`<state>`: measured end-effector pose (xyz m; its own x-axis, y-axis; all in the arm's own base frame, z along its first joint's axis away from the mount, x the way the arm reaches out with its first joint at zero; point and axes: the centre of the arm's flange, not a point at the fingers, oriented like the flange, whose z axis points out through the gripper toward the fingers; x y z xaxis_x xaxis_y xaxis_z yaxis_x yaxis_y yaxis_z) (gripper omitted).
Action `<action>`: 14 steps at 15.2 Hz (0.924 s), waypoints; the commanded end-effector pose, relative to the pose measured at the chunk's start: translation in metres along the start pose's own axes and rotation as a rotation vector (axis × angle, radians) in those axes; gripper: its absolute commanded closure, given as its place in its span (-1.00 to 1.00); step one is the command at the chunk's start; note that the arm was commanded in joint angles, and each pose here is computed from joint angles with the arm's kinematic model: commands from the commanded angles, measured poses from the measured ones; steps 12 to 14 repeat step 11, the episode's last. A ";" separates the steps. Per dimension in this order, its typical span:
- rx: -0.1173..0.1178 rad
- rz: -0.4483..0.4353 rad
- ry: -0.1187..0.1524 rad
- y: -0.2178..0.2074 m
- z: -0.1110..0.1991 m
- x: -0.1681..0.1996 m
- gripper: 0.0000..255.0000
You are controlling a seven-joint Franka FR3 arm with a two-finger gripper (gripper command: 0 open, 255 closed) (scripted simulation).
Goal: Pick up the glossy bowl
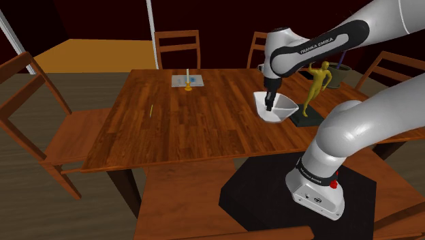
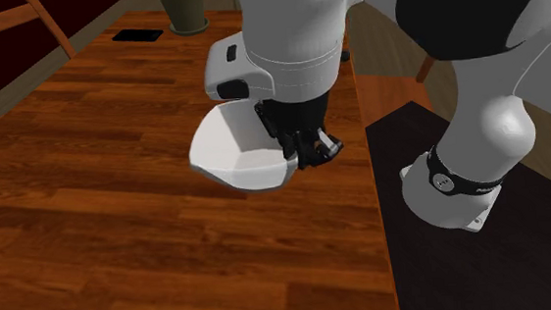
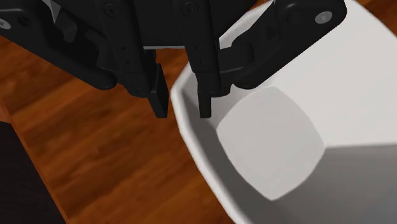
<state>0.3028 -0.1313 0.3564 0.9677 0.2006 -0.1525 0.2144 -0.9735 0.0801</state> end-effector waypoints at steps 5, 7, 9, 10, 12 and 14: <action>0.000 0.000 0.000 0.002 -0.031 -0.004 1.00; 0.000 0.000 0.000 0.003 -0.042 -0.006 1.00; 0.000 0.000 0.000 0.004 -0.052 -0.007 1.00; 0.000 0.000 0.000 0.004 -0.053 -0.008 1.00; 0.000 0.000 0.000 0.004 -0.053 -0.008 1.00; 0.000 0.000 0.000 0.004 -0.053 -0.008 1.00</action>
